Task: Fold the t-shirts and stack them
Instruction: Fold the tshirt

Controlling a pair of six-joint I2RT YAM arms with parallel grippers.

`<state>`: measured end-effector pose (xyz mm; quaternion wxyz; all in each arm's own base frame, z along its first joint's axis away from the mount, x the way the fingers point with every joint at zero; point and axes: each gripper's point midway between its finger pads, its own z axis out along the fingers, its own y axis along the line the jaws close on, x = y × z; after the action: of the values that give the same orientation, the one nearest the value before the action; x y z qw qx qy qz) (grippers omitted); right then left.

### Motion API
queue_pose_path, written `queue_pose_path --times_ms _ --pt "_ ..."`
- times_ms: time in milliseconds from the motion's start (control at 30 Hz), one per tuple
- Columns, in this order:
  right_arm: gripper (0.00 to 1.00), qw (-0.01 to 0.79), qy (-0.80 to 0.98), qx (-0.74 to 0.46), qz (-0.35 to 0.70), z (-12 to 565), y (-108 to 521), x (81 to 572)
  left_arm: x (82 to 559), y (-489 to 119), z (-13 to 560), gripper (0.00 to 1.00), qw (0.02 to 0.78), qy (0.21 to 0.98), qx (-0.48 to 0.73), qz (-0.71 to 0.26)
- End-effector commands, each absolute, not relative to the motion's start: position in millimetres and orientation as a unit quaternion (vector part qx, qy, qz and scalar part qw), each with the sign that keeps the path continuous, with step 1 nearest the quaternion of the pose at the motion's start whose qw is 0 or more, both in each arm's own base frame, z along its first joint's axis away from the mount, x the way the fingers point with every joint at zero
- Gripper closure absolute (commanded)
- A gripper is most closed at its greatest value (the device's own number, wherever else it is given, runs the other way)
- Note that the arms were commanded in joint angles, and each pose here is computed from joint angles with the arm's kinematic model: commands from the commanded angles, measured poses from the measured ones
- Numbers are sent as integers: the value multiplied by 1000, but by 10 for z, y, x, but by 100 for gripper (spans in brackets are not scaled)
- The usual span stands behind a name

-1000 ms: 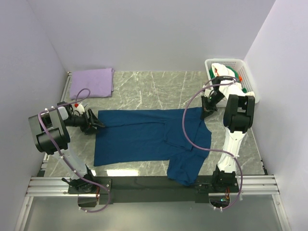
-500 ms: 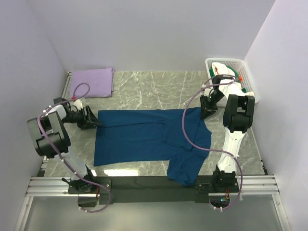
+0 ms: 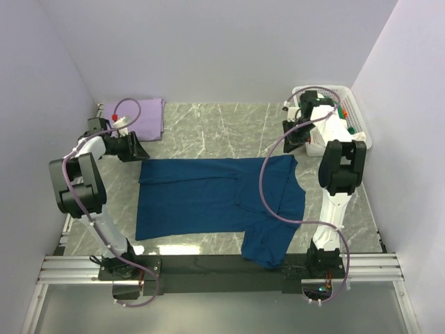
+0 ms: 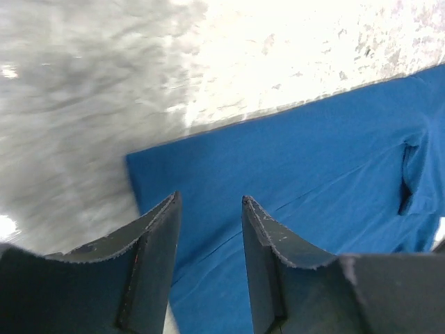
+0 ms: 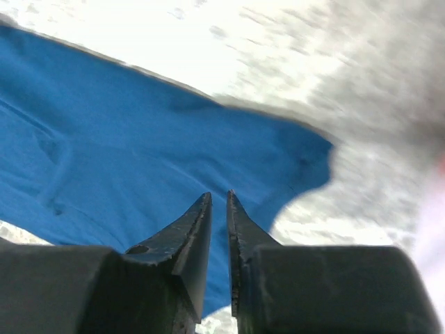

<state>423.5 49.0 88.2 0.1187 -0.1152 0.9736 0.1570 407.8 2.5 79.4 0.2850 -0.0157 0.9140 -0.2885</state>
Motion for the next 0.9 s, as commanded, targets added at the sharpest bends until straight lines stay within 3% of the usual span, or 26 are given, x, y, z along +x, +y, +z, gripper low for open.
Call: queue_pose_path --times_ms 0,167,467,667,867 --pt "79 144 967 -139 159 911 721 4331 4180 -141 825 54 290 907 -24 -305" --pt "80 120 976 -134 123 564 685 4251 4076 -331 593 54 263 915 -26 -304" --pt "81 130 984 -119 -4 242 301 4287 3965 -88 162 57 224 946 -65 -228" --pt "80 141 979 -144 -8 279 513 4426 4166 162 137 59 233 951 -72 -190" --pt "80 167 975 -142 -32 281 538 4867 4535 214 185 57 248 948 -56 -193"
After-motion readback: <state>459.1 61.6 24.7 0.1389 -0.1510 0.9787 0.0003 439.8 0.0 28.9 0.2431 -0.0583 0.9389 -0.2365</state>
